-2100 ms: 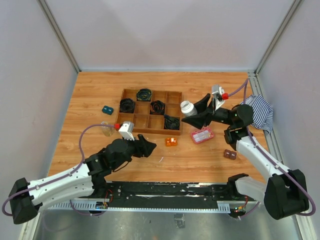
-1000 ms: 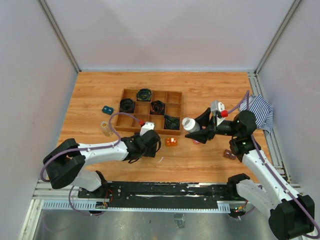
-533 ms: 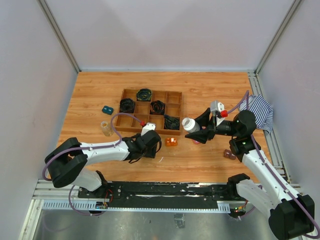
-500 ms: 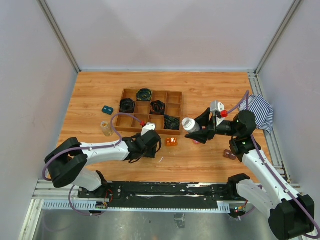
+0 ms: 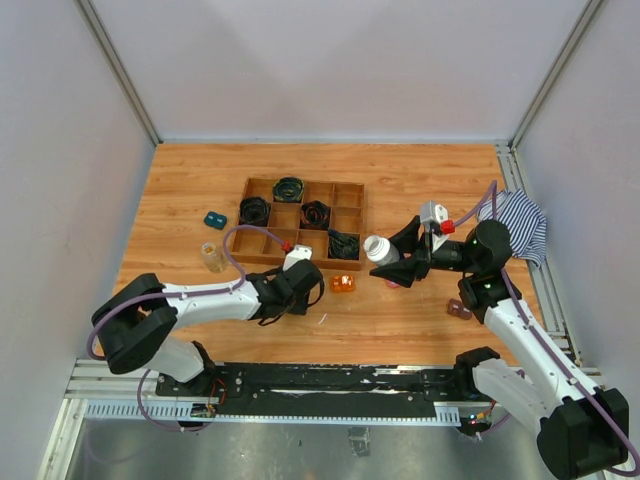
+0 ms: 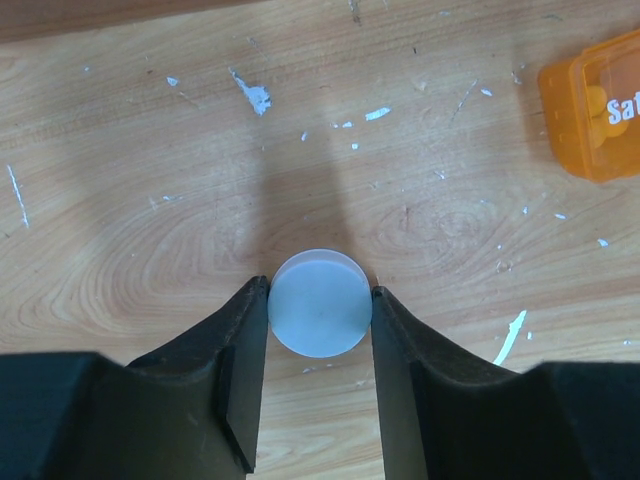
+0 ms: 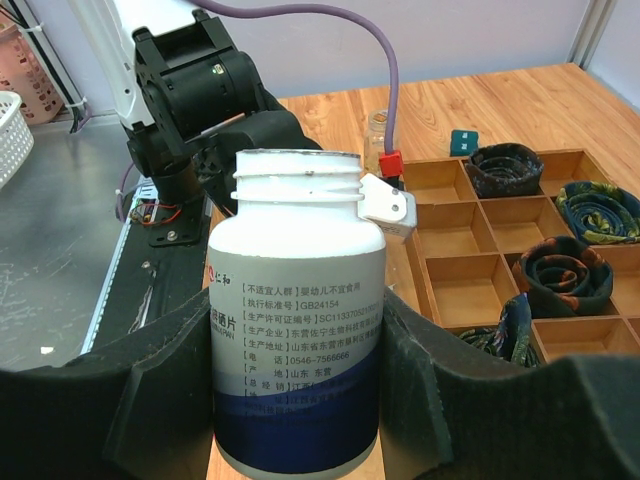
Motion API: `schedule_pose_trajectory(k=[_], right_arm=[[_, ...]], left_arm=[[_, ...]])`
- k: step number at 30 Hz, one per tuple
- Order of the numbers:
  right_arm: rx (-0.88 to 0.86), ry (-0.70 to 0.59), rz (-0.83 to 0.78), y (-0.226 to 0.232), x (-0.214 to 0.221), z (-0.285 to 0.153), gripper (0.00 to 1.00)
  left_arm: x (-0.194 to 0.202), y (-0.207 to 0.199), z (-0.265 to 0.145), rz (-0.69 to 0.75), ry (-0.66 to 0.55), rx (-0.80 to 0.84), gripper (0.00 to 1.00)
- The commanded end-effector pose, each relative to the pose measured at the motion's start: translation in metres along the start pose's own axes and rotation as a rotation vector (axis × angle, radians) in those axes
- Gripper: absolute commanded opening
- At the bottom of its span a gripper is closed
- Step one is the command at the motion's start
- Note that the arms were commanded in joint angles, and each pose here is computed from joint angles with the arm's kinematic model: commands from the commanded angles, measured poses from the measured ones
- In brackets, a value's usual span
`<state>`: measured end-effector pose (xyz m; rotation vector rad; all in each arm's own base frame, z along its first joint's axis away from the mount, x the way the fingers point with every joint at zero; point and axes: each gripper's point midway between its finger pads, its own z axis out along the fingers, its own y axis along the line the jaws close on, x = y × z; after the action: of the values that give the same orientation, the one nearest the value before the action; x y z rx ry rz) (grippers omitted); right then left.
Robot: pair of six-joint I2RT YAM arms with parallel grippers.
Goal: Sort the pills into containers
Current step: Pick up the lid of the pill bottle at the center of the board, then close the lid of the pill bottle.
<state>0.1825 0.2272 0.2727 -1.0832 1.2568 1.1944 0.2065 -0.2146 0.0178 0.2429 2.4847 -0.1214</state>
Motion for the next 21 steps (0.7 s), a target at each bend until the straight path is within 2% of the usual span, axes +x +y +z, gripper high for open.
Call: schedule_pose_trajectory(k=[1,5,9,15,18,21], right_arm=[[-0.026,-0.013,-0.064,0.002,-0.016,0.0,0.01],[-0.037,0.002,-0.073,0.003,-0.013,0.0,0.01],[-0.068,0.028,-0.091,0.007,-0.014,-0.001,0.01],[-0.089,0.081,-0.148,0.014,-0.016,-0.006,0.01],[-0.092,0.08,-0.156,0.016,-0.016,-0.006,0.01],[-0.096,0.079,-0.159,0.018,-0.017,-0.006,0.01]], left_arm=[[-0.01,-0.005,-0.012,-0.021,-0.017,0.046,0.19],[-0.045,-0.042,-0.05,-0.081,-0.147,0.309,0.18],[-0.088,-0.081,-0.123,-0.172,-0.365,0.691,0.18],[-0.134,-0.091,-0.227,-0.299,-0.627,1.075,0.15],[-0.147,-0.097,-0.263,-0.303,-0.678,1.208,0.15],[-0.154,-0.106,-0.276,-0.289,-0.668,1.263,0.15]])
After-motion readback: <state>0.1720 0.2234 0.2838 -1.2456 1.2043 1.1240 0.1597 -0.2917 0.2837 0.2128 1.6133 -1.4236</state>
